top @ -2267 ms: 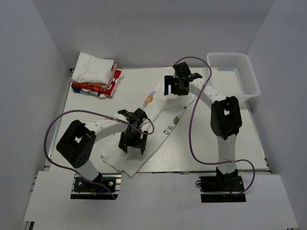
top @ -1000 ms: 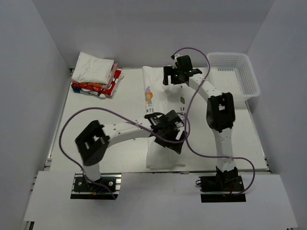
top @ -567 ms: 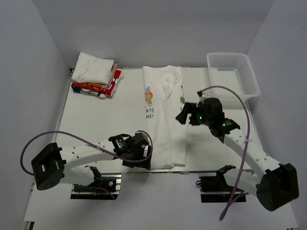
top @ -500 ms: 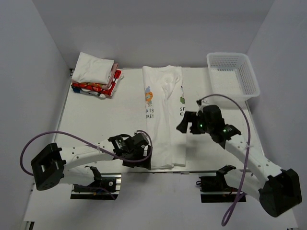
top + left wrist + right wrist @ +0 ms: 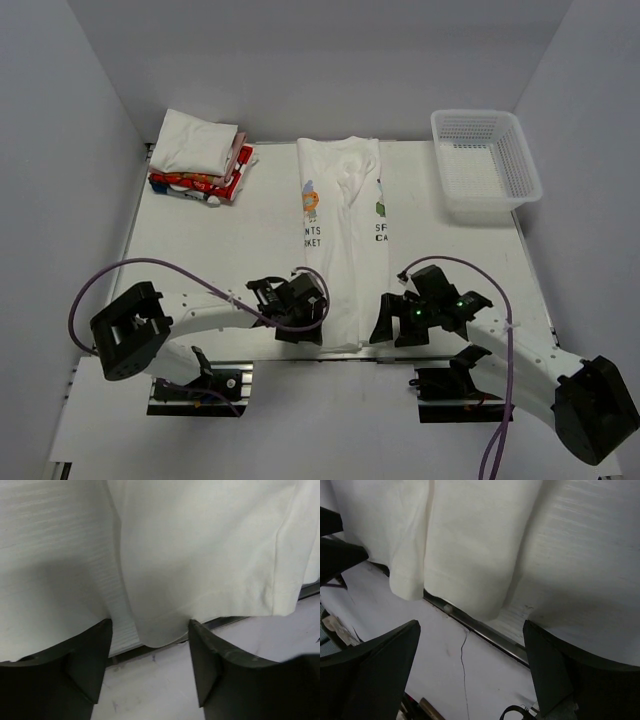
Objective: Fold and stack the t-shirts
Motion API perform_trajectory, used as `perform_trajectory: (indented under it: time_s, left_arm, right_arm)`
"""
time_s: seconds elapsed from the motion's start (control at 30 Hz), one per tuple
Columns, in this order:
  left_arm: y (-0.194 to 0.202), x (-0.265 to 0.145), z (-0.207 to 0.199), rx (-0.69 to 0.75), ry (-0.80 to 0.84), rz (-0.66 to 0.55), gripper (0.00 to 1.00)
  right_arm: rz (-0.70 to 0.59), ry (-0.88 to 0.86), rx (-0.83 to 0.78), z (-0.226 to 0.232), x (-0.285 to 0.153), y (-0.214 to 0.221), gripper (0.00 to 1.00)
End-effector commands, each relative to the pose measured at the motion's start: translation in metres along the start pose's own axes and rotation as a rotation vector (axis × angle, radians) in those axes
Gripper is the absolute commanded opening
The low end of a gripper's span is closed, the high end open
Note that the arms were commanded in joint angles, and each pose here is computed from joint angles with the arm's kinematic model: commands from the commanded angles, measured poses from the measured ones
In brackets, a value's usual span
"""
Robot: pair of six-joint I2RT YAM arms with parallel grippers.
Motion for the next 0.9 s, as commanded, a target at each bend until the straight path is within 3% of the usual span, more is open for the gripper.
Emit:
perform_trajectory:
  time_s: [0.0,0.13,0.23,0.27,0.33,0.37,0.4,0.43,0.57,0.6,0.7,0.87]
  left_arm:
    - [-0.008,0.004,-0.004,0.012,0.008,-0.026,0.7]
    - [-0.006,0.01,-0.01,0.033,0.028,0.008,0.52]
    - [-0.005,0.012,-0.009,0.033,0.016,0.018,0.31]
    - [-0.003,0.011,-0.01,0.033,0.025,0.028,0.23]
    - [0.003,0.009,-0.013,0.033,0.057,0.051,0.17]
    - [0.006,0.008,-0.013,0.023,0.056,0.069,0.13]
    - [0.008,0.006,-0.011,0.023,0.048,0.076,0.04]
    - [0.015,0.004,-0.008,-0.003,0.027,0.099,0.0]
    - [0.048,-0.006,0.007,-0.09,-0.001,0.212,0.0]
    - [0.05,-0.008,-0.002,-0.1,0.056,0.221,0.0]
    - [0.046,-0.014,0.003,-0.123,0.028,0.188,0.0]
    - [0.011,-0.031,-0.006,-0.079,-0.032,0.079,0.0]
  right_arm:
    - [0.06,0.004,0.019,-0.001,0.004,0.012,0.87]
    - [0.065,0.037,0.028,-0.007,0.012,0.012,0.71]
    - [0.059,0.053,0.025,-0.009,0.017,0.008,0.46]
    - [0.06,0.05,0.016,-0.007,0.018,0.007,0.32]
    - [0.075,0.03,-0.02,-0.005,0.021,0.009,0.06]
    - [0.083,0.018,-0.029,-0.004,0.021,0.01,0.0]
    - [0.113,-0.012,-0.068,0.001,0.022,0.016,0.0]
    - [0.141,-0.033,-0.083,0.005,0.02,0.021,0.0]
    - [0.203,-0.05,-0.106,0.011,0.007,0.043,0.0]
    - [0.204,-0.076,-0.12,0.017,0.004,0.047,0.0]
    - [0.197,-0.088,-0.078,0.019,0.003,0.054,0.0]
    - [0.053,-0.131,-0.187,0.048,-0.003,0.02,0.0]
Point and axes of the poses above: each gripper's point midway between its finger pads, its own x axis out along the fingers, its own z axis along the line the jaws close on, y = z × x, the point moved 1 cm from there along -x, back along the fingers, and after that the axes turned 4 degrees about x, right-handed, at the moved point
